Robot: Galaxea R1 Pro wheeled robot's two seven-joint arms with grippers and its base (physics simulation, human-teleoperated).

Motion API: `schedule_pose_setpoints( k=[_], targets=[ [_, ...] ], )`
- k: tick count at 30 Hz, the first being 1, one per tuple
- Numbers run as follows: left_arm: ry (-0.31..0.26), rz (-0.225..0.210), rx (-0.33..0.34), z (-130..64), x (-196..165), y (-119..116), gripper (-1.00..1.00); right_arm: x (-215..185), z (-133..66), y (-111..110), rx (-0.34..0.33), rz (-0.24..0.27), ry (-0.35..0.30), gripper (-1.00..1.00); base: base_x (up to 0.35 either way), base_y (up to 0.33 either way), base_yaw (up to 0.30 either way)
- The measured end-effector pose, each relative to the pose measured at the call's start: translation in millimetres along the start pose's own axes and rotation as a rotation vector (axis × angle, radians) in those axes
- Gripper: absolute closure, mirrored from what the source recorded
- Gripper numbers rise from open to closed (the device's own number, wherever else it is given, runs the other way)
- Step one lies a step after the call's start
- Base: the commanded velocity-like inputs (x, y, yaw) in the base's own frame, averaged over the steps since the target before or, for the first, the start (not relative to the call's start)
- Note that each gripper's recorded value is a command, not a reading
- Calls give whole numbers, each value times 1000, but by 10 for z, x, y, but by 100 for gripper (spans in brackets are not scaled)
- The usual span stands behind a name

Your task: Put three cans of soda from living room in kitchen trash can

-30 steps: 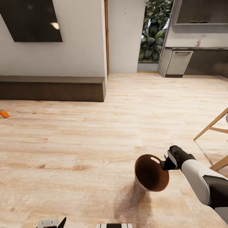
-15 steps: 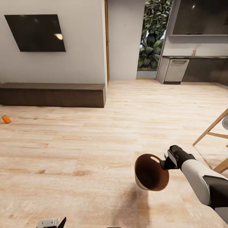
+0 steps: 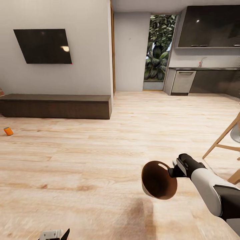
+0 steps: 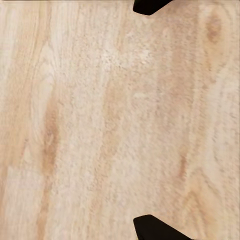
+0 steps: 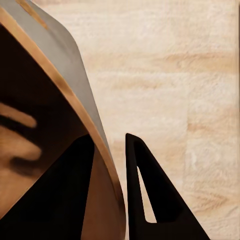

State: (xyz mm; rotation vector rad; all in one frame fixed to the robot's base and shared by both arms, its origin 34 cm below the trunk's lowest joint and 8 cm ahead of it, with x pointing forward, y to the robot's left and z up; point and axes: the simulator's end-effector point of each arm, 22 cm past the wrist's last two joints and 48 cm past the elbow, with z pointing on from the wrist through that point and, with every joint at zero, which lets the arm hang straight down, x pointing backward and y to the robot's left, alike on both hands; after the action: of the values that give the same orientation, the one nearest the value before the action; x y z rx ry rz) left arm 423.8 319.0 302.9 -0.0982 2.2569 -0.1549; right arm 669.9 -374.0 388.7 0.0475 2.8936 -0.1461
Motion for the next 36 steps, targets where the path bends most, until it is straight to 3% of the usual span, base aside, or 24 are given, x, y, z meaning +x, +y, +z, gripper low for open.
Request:
schedule_pose_setpoints(
  k=[13,19,36],
  targets=[
    [-51,4,6,-46,-212,-30,-100,-48,-209,5,-9,3,-58,100,0,0,0],
    [-76,6,9,-71,-311,-45,-100,-110,-281,8,-11,-5,-119,100,0,0,0],
    [-68,2,0,-231,-632,-81,-100,-186,-434,49,-24,-19,-167,100,0,0,0]
  ],
)
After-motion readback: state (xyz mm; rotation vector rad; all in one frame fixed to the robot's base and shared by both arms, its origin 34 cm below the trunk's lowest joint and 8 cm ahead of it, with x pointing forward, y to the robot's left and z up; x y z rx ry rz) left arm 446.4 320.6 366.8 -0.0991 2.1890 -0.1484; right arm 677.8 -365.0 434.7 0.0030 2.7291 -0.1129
